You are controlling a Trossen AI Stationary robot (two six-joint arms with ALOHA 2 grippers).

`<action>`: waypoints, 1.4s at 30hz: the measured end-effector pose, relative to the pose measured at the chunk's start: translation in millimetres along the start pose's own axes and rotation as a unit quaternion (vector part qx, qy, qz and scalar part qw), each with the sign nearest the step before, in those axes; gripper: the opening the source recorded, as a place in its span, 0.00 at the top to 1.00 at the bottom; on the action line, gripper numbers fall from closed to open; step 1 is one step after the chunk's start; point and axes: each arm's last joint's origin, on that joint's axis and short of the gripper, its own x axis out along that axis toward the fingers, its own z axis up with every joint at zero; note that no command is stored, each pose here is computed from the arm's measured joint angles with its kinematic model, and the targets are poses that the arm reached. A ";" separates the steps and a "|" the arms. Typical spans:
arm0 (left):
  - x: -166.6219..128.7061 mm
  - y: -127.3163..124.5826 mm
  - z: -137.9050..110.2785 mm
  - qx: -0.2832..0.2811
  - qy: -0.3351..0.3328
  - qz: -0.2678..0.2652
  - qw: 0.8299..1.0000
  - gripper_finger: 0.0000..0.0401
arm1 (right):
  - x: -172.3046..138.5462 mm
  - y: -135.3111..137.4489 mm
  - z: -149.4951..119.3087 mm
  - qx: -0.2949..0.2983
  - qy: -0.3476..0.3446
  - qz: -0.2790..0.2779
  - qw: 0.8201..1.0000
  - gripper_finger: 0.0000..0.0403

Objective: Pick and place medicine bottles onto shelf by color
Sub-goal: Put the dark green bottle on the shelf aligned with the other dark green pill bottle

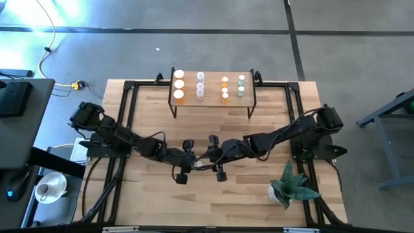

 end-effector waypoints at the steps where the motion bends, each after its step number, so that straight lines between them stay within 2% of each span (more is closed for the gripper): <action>1: 0.3 1.4 1.2 0.001 -0.002 0.003 1.000 0.75 | 0.8 -1.0 0.2 0.001 -0.003 -0.001 1.000 0.62; 15: 2.1 15.2 8.8 0.005 -0.017 0.034 0.999 0.75 | 2.6 -4.2 -3.1 0.002 0.008 -0.006 1.000 0.62; 20: 1.9 14.6 10.9 0.013 -0.027 0.034 0.999 0.75 | 2.5 -6.5 -4.0 0.001 0.013 -0.047 0.999 0.62; 30: 1.9 16.7 10.9 0.016 -0.027 0.061 0.998 0.75 | 2.3 -6.3 -7.5 0.003 0.031 -0.045 0.998 0.62; 42: 1.7 16.7 13.8 0.022 -0.041 0.063 0.997 0.75 | 2.2 -9.8 -10.5 0.004 0.046 -0.052 0.998 0.62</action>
